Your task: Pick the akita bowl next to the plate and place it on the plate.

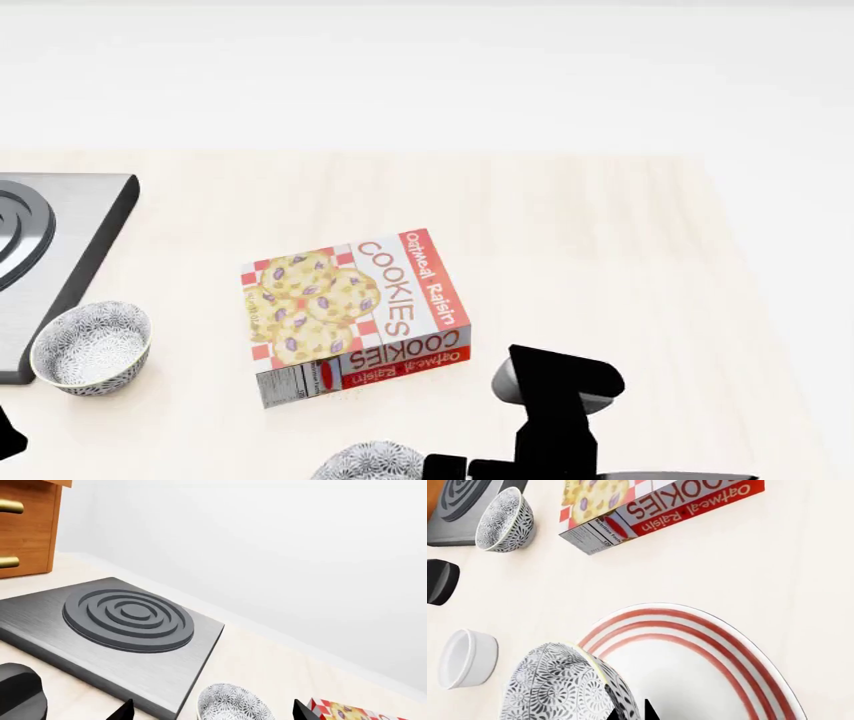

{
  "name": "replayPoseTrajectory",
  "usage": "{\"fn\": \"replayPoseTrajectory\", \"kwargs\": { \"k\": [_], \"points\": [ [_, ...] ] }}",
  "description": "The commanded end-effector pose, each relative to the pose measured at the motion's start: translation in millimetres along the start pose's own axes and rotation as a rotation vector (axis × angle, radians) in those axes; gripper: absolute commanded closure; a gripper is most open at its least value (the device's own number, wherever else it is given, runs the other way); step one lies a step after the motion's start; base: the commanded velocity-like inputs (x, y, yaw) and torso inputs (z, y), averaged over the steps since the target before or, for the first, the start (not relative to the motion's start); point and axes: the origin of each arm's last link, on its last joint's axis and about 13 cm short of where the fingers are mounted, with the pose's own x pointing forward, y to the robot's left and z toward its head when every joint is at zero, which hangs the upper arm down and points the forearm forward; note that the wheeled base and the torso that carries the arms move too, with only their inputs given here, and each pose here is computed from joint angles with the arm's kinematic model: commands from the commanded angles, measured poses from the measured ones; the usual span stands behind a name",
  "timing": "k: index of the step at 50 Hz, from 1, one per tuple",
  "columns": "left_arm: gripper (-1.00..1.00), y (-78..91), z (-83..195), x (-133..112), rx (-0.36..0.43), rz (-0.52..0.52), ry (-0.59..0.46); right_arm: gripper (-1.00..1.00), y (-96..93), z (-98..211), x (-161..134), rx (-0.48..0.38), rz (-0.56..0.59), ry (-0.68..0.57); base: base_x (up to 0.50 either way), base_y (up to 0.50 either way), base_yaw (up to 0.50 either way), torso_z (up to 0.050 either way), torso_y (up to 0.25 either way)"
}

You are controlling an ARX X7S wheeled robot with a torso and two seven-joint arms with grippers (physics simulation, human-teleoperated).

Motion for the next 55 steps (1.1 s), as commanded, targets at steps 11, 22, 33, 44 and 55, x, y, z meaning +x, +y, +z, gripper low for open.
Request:
{"fn": "replayPoseTrajectory", "kwargs": {
  "k": [11,22,33,44,55],
  "points": [
    [-1.0,-1.0,1.2,-1.3,0.001,0.001,-0.002,1.0,-12.7,-11.3,9.2,-0.043,-0.093,0.043,0.0,0.0,0.0,0.0,0.001],
    [-1.0,-0.9,1.4,-1.4,0.001,0.002,-0.003,1.0,-12.9,-11.3,10.5,-0.053,-0.079,0.034,0.0,0.0,0.0,0.0,0.0],
    [-1.0,-0.1,-0.8,-0.3,0.001,0.002,-0.002,-1.0,-9.0,-8.1,5.0,-0.103,-0.074,0.002,0.0,0.0,0.0,0.0,0.0],
    [-1.0,-1.4,0.8,-0.9,0.0,0.002,-0.001,-1.0,4.8,-0.3,-21.3,-0.193,-0.106,-0.059,0.0,0.0,0.0,0.0,0.0],
    [-1.0,-1.1,1.1,-0.8,0.002,0.003,-0.002,-1.0,24.8,16.7,-58.7,-0.259,-0.133,-0.182,0.0,0.0,0.0,0.0,0.0]
  ]
}}
